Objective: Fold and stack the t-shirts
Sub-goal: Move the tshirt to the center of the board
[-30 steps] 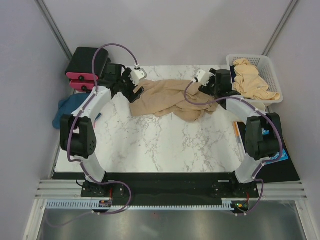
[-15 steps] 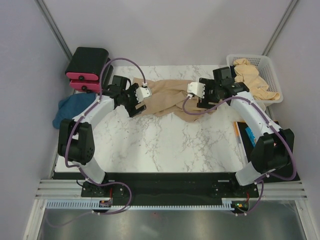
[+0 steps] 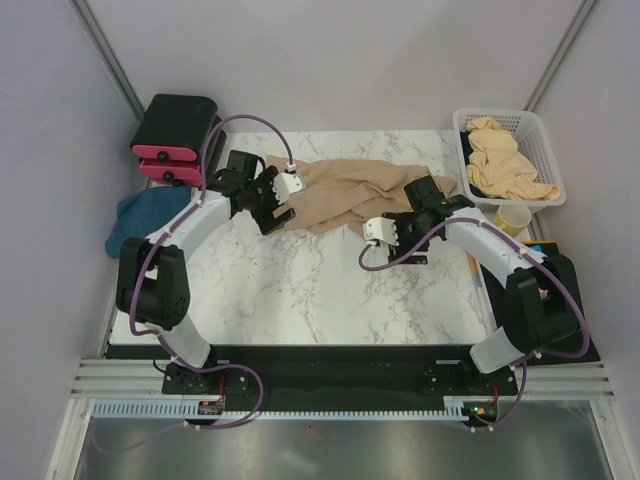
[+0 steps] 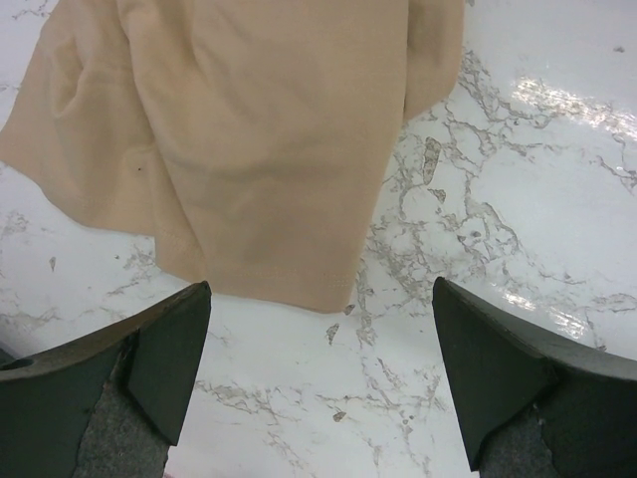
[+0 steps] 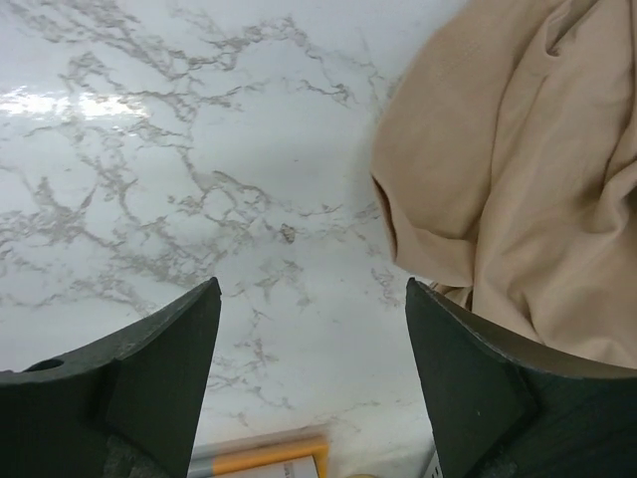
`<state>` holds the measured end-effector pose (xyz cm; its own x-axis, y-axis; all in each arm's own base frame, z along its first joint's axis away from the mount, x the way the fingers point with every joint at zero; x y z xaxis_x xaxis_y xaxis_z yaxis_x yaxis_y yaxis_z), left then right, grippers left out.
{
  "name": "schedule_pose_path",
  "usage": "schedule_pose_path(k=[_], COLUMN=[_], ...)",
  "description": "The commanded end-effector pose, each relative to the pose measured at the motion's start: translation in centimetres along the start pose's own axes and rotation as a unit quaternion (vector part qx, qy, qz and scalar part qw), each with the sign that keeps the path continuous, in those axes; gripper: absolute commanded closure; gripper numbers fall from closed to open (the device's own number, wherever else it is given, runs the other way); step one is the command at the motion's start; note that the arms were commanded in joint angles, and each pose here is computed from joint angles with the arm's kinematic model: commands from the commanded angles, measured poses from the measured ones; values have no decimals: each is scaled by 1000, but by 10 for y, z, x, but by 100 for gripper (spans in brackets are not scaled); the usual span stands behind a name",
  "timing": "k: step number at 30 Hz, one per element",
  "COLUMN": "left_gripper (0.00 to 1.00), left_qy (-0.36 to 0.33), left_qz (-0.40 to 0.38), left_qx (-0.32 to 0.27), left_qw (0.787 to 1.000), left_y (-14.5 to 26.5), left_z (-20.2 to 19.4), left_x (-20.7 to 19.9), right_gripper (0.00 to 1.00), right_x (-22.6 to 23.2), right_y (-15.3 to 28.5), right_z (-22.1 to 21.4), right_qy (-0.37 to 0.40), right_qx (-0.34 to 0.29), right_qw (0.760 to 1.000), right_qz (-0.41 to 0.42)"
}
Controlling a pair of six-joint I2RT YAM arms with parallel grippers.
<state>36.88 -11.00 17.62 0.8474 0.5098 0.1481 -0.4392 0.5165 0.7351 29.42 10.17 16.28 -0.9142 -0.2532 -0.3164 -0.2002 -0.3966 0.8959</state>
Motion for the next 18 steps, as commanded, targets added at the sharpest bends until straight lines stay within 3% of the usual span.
schedule_pose_path(k=[1, 8, 10, 12, 16, 18], left_gripper=[0, 0, 0, 0, 0, 0], left_qy=[12, 8, 9, 10, 15, 17], left_qz=[32, 53, 53, 52, 49, 47], left_qx=[-12, -2, -1, 0, 8, 10], left_qw=[999, 999, 999, 999, 999, 999], left_y=[22, 30, 31, 31, 28, 26], left_z=[22, 21, 19, 18, 13, 11], left_x=[1, -1, -3, -4, -6, -6], right_gripper=[19, 25, 31, 45, 49, 56], right_x=[-30, -38, -36, -36, -34, -36], right_y=[-9, -20, -28, -34, -38, -38], right_z=[-4, -4, -8, -11, -12, -13], right_qy=[-9, -7, -13, -18, -15, -15], right_qx=[0, -15, -11, -2, 4, 6], right_qw=[996, 994, 995, 996, 998, 998], right_qz=[-91, -108, -96, -85, -61, -63])
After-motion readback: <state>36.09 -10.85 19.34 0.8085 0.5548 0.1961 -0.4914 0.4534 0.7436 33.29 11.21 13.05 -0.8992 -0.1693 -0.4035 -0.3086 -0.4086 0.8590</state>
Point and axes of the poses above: each gripper's point midway between its finger pads, its own y axis back along the fingers, its own x axis along the line the jaws close on, z = x × y, the point moved 8 cm from there along y, back along the fingers, and after that the axes turned 11 degrees about y, right-handed, at the moved point
